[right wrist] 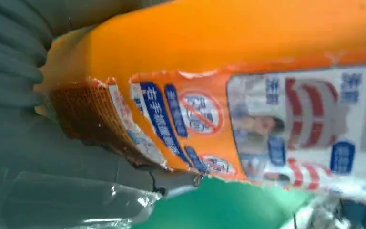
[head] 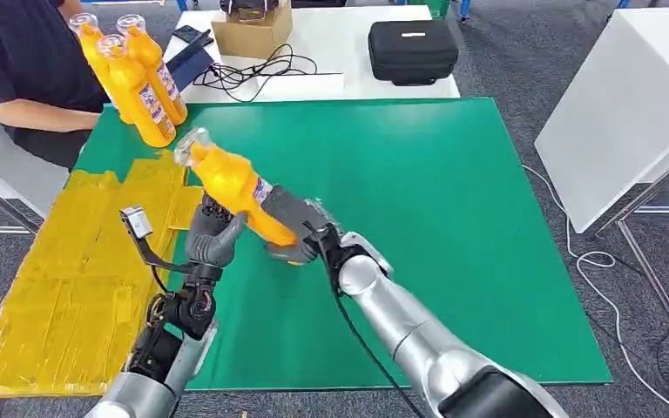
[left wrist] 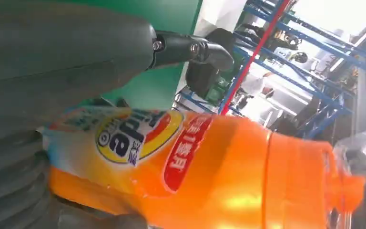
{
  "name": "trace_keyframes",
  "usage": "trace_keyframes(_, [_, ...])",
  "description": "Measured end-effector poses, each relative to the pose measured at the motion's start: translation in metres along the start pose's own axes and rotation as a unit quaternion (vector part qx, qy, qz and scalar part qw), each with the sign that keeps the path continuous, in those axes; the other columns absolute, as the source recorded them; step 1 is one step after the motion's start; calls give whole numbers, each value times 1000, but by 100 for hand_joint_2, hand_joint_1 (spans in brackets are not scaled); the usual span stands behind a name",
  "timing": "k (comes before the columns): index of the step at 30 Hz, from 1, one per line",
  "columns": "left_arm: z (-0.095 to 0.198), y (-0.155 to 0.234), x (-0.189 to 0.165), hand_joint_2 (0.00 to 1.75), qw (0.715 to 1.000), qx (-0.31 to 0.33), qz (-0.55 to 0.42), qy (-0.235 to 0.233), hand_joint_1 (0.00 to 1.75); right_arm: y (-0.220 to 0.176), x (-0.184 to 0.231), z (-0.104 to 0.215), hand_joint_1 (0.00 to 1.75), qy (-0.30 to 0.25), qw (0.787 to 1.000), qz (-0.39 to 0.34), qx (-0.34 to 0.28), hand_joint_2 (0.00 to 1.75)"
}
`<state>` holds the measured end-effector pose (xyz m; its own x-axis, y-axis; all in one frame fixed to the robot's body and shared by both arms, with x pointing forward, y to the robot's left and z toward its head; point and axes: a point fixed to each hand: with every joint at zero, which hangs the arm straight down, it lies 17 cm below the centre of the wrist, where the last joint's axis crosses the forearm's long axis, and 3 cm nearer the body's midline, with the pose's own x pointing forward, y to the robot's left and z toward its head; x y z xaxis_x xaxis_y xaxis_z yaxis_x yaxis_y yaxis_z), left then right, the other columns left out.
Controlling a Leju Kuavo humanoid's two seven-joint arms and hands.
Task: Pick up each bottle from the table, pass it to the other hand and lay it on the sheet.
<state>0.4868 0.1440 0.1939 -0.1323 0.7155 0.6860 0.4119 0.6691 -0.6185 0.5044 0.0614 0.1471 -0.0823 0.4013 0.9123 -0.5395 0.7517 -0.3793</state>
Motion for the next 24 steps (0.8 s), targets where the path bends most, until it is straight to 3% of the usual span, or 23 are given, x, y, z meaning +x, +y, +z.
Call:
trace_keyframes(3, [3,-13,8,175,1000,-3,3,-11,0,64,14,5,175,16,997,10,74,175])
trace_keyframes(6, [5,-16,11,175,1000,-3,1,-14,0,82,18,7,175,14,995,38,95,175])
trace_keyframes(24, [31,-5,20,175,1000,18,-7,-24,0,120,15,19,175,20,971,196,138,175])
